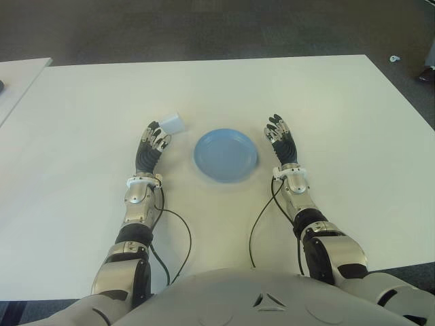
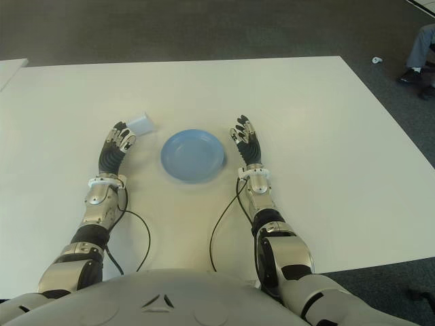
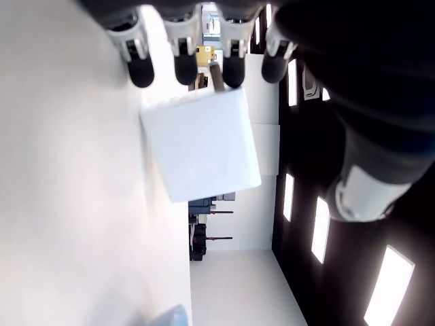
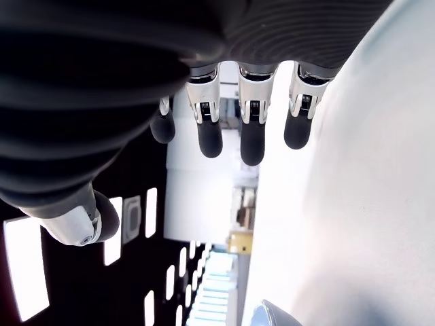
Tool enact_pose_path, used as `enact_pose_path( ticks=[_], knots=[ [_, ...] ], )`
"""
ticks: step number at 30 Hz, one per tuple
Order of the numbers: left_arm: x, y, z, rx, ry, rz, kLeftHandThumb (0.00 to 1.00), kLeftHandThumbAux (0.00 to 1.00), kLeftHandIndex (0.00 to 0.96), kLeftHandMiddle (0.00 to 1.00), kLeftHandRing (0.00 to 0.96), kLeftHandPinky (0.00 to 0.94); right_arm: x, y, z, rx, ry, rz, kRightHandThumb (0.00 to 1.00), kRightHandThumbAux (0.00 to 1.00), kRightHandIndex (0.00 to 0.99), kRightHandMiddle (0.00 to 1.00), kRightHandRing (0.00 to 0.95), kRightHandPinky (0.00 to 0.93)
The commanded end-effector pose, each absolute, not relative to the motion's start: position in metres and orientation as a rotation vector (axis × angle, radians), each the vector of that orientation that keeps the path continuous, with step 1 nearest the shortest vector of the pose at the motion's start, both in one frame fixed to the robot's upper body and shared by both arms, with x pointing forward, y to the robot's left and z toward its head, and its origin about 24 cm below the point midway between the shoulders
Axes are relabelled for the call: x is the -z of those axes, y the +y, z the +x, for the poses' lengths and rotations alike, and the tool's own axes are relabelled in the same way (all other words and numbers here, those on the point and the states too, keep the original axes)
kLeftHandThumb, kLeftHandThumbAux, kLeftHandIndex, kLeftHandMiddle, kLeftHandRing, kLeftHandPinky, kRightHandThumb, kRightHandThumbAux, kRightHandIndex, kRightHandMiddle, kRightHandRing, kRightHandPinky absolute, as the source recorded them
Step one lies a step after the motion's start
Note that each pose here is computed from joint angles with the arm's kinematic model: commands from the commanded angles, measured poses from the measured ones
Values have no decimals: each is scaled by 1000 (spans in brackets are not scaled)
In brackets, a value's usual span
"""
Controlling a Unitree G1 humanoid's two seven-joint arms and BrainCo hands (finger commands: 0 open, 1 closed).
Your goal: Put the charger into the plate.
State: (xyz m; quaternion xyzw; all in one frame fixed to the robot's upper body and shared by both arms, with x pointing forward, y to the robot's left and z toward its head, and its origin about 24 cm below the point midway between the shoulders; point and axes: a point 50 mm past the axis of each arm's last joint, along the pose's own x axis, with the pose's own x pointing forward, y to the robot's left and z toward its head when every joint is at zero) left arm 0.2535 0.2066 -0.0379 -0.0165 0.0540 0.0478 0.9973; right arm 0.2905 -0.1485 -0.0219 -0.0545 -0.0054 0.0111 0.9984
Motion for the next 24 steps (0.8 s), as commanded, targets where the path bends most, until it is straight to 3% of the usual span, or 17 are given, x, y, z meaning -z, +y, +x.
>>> enact_pose_path(
  ticks=[1, 10, 24],
  knots=[
    [74, 202, 224, -104, 316, -60, 57, 603, 13, 57, 50, 82, 86, -149, 236, -11, 335, -100, 0, 496, 43, 141, 140, 137],
    [65, 220, 246, -129, 297, -80, 86, 651, 8, 51, 42, 58, 86, -149, 236, -5, 331, -95, 0, 493, 42, 125, 127, 135],
    [45, 214, 255, -147, 187, -27, 74, 677, 0, 37, 24, 48, 86, -149, 235, -4, 330, -91, 0, 480, 38, 109, 113, 128]
  ],
)
